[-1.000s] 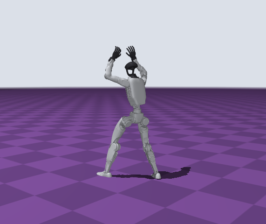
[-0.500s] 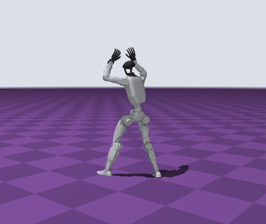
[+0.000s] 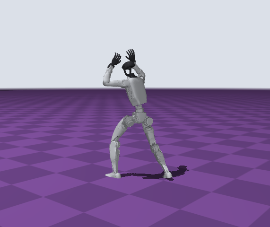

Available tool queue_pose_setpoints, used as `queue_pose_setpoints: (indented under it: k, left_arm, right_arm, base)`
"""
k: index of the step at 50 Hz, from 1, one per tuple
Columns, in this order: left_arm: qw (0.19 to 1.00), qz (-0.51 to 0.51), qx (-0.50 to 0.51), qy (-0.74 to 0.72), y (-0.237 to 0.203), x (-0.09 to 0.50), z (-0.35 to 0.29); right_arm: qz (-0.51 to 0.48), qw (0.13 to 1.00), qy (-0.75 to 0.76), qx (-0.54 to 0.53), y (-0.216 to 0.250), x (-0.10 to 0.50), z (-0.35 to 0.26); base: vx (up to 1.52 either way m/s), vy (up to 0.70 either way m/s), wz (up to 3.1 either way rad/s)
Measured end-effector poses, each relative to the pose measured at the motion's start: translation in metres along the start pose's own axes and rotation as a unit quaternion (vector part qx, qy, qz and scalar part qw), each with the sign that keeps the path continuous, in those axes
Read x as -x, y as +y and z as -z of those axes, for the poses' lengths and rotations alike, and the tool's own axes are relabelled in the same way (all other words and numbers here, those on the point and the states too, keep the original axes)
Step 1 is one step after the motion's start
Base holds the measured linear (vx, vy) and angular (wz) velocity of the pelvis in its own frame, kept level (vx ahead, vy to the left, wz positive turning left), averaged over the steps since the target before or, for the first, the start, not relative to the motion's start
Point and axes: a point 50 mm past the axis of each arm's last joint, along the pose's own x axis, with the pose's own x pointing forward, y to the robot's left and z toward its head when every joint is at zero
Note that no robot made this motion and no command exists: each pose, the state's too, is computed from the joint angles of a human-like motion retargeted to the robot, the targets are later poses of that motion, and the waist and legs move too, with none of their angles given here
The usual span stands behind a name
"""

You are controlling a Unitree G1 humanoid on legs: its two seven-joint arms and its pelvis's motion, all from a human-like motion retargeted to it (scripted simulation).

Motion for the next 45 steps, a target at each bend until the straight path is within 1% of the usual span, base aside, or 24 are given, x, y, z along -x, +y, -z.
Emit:
queue_pose_setpoints:
  k: [2, 5, 8, 12, 17, 21, 25, 30, 35, 37, 38, 40, 42, 45]
  left_arm:
    - [0.999, 0.039, 0.002, 0.001, -0.014, 0.001, 0.001]
    - [0.997, 0.073, -0.005, 0.005, -0.031, -0.010, 0.016]
    - [0.998, 0.064, 0.009, 0.010, -0.060, -0.037, 0.017]
    - [0.996, 0.085, -0.035, 0.015, -0.090, -0.071, 0.028]
    - [0.982, 0.152, -0.100, 0.050, -0.120, -0.072, 0.049]
    - [0.971, 0.195, -0.124, 0.066, -0.135, -0.063, 0.057]
    - [0.971, 0.195, -0.126, 0.061, -0.130, -0.065, 0.059]
    - [0.979, 0.169, -0.106, 0.027, -0.111, -0.071, 0.053]
    - [0.988, 0.122, -0.091, -0.003, -0.089, -0.070, 0.044]
    - [0.990, 0.090, -0.103, -0.022, -0.077, -0.082, 0.037]
    - [0.992, 0.081, -0.090, -0.018, -0.071, -0.077, 0.039]
    - [0.991, 0.066, -0.107, -0.041, -0.065, -0.082, 0.030]
    - [0.994, 0.040, -0.095, -0.027, -0.053, -0.076, 0.035]
    - [0.994, 0.010, -0.100, -0.032, -0.039, -0.079, 0.035]
  right_arm:
    - [-0.034, 0.999, 0.008, 0.001, 0.012, -0.001, -0.002]
    - [-0.058, 0.998, 0.020, -0.018, 0.036, -0.011, 0.001]
    - [-0.058, 0.998, 0.037, 0.000, 0.067, -0.030, 0.004]
    - [-0.081, 0.996, 0.039, 0.003, 0.097, -0.052, 0.008]
    - [-0.128, 0.991, 0.029, -0.002, 0.120, -0.050, 0.007]
    - [-0.147, 0.989, 0.030, -0.012, 0.129, -0.046, -0.002]
    - [-0.146, 0.989, 0.011, -0.017, 0.128, -0.044, -0.009]
    - [-0.127, 0.991, -0.028, -0.023, 0.113, -0.046, -0.014]
    - [-0.090, 0.994, -0.059, -0.020, 0.093, -0.051, -0.012]
    - [-0.084, 0.995, -0.054, -0.013, 0.084, -0.061, -0.007]
    - [-0.060, 0.996, -0.065, -0.009, 0.076, -0.060, -0.005]
    - [-0.066, 0.996, -0.067, -0.012, 0.070, -0.065, -0.003]
    - [-0.021, 0.997, -0.077, 0.000, 0.058, -0.066, -0.004]
    - [0.012, 0.997, -0.083, 0.001, 0.044, -0.072, -0.004]
  base:
    - [0.62, 0.39, -0.56]
    - [0.57, 0.40, -0.02]
    - [0.45, 0.32, 0.60]
    - [0.37, 0.21, 0.90]
    - [0.34, 0.07, 0.66]
    - [0.30, -0.07, 0.17]
    - [0.25, -0.08, -0.05]
    - [0.20, -0.12, 0.07]
    - [0.17, -0.15, 0.12]
    - [0.15, -0.09, 0.09]
    - [0.16, -0.06, 0.13]
    - [0.17, -0.05, 0.07]
    - [0.17, -0.04, 0.02]
    - [0.14, -0.03, -0.09]
